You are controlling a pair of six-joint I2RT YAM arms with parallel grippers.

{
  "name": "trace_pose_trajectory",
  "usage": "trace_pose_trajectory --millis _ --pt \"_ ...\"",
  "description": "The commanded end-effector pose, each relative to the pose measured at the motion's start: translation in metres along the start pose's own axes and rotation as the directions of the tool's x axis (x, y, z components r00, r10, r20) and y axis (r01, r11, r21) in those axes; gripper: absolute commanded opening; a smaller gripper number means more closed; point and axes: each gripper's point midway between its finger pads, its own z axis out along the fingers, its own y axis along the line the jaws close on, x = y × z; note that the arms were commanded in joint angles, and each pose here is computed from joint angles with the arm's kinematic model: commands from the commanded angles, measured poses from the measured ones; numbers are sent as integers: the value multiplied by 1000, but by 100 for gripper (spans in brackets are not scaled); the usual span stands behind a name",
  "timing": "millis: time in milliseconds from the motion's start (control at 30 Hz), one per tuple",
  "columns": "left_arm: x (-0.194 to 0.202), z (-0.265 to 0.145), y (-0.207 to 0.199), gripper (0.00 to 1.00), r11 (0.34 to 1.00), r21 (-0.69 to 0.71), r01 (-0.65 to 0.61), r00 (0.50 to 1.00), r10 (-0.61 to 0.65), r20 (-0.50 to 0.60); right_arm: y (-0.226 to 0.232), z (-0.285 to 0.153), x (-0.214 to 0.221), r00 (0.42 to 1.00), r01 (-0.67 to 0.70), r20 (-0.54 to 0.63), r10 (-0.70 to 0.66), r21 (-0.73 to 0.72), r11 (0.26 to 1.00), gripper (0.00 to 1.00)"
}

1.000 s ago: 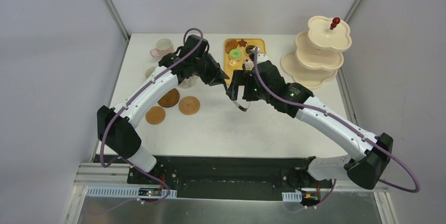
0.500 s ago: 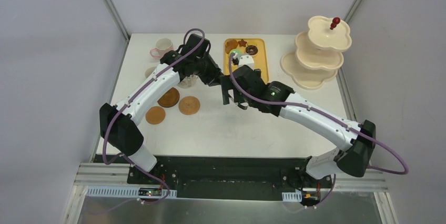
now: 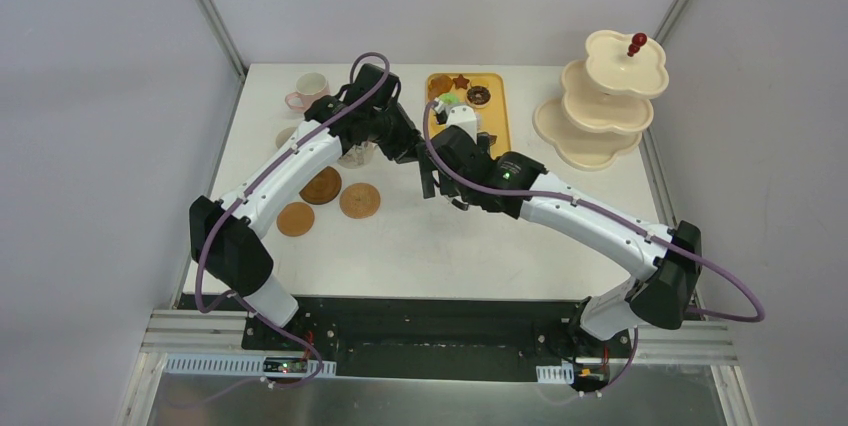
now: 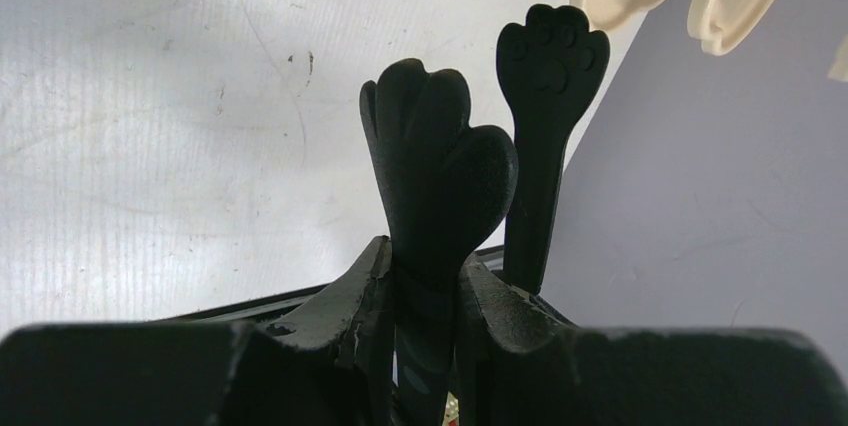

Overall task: Serve the afternoon tea
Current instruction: Adjust the clamp.

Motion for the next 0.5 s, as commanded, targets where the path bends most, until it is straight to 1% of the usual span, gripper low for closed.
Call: trace_pose_trajectory --millis 0,67,133,200,267,300,400,467 --pt "10 -25 -39 16 987 157 -25 999 29 -27 24 -7 -21 991 -115 51 120 -88 989 83" --pt "8 -27 -40 23 986 164 -32 999 35 -17 25 -7 -21 989 -137 51 142 -92 986 82" --pt "8 -30 -42 37 983 176 -43 999 45 -9 25 -8 -21 982 -173 53 179 -104 979 82" --pt "7 -35 -44 54 981 186 -63 998 63 6 24 -9 -18 973 -221 38 228 -130 967 81" --pt "5 -40 -47 67 976 200 -86 996 82 28 23 -9 -17 958 -280 22 287 -161 946 80" --pt "4 -43 -48 70 973 210 -99 995 92 40 21 -8 -16 947 -314 10 320 -170 934 79" --pt "3 -45 -51 73 966 233 -108 994 99 50 18 -5 -14 919 -389 -22 393 -206 898 75" --pt "5 -45 -48 79 969 222 -110 994 102 44 13 -3 -15 903 -427 -36 429 -203 881 75"
